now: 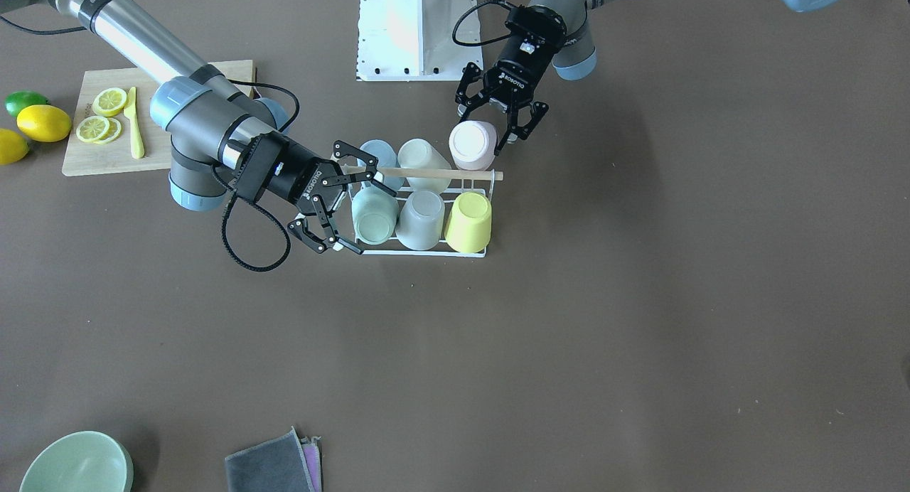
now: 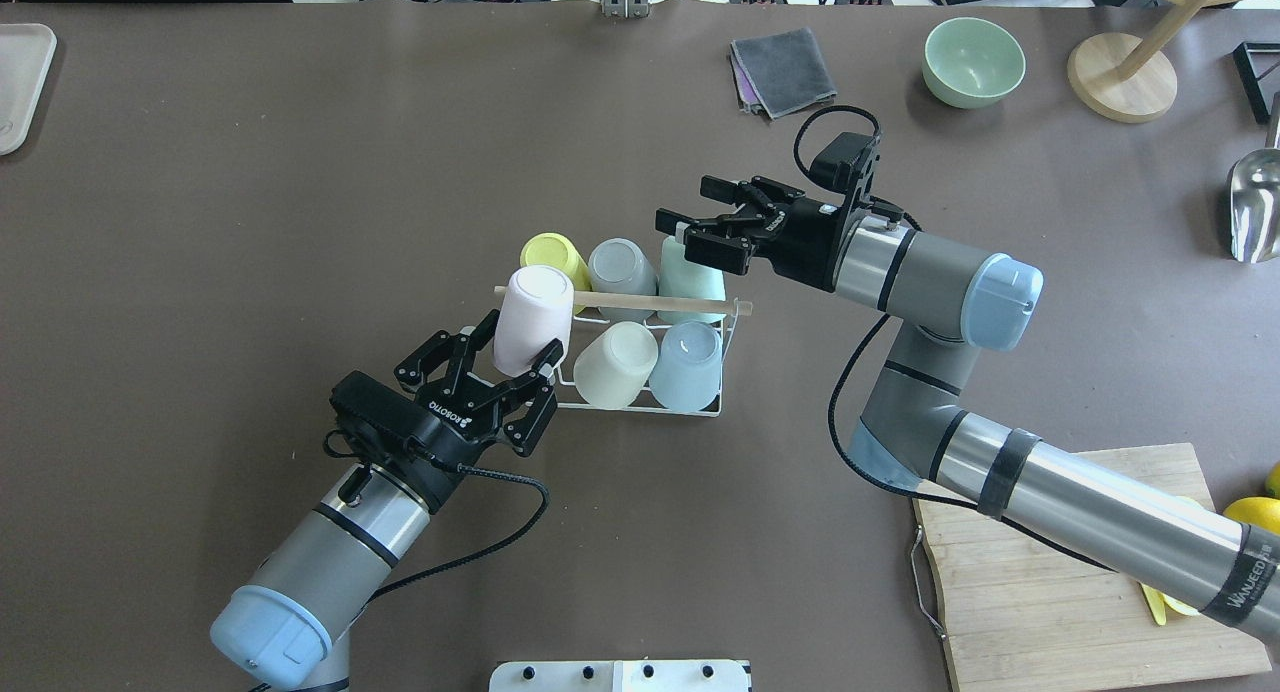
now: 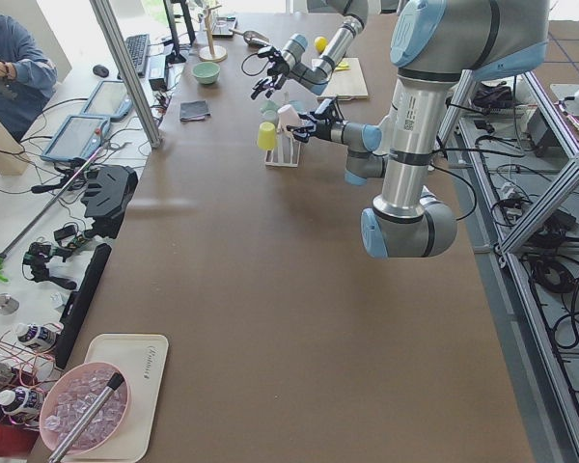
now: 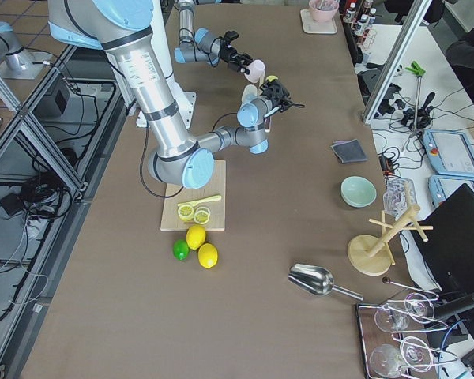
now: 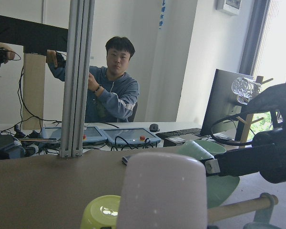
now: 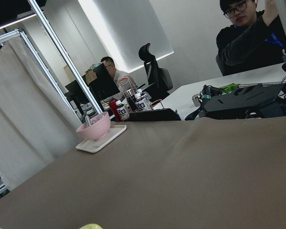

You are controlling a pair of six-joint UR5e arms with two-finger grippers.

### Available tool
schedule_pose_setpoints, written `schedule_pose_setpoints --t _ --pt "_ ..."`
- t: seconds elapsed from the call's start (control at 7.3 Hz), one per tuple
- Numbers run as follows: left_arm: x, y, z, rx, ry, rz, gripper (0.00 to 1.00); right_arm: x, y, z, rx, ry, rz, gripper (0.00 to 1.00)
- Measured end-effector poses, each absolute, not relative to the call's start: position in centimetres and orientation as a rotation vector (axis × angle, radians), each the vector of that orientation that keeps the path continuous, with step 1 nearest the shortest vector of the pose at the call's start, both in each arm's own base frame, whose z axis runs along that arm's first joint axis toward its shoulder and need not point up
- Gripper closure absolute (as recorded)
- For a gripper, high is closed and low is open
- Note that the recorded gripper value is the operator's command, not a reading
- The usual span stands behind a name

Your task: Place cup on cup holder

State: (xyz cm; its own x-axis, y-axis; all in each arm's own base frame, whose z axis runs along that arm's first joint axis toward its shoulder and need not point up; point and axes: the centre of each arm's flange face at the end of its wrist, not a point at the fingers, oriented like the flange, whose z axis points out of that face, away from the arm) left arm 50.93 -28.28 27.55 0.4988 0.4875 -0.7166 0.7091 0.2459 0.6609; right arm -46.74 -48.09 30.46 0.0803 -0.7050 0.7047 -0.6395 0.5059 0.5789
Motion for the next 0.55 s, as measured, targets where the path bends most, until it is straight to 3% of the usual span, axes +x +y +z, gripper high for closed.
schedule_pose_setpoints --t 0.55 --pt "50.9 -28.4 27.6 1.399 1.131 -0.207 0.01 -42.2 -55.2 26.5 1.181 -1.447 -0.057 0.00"
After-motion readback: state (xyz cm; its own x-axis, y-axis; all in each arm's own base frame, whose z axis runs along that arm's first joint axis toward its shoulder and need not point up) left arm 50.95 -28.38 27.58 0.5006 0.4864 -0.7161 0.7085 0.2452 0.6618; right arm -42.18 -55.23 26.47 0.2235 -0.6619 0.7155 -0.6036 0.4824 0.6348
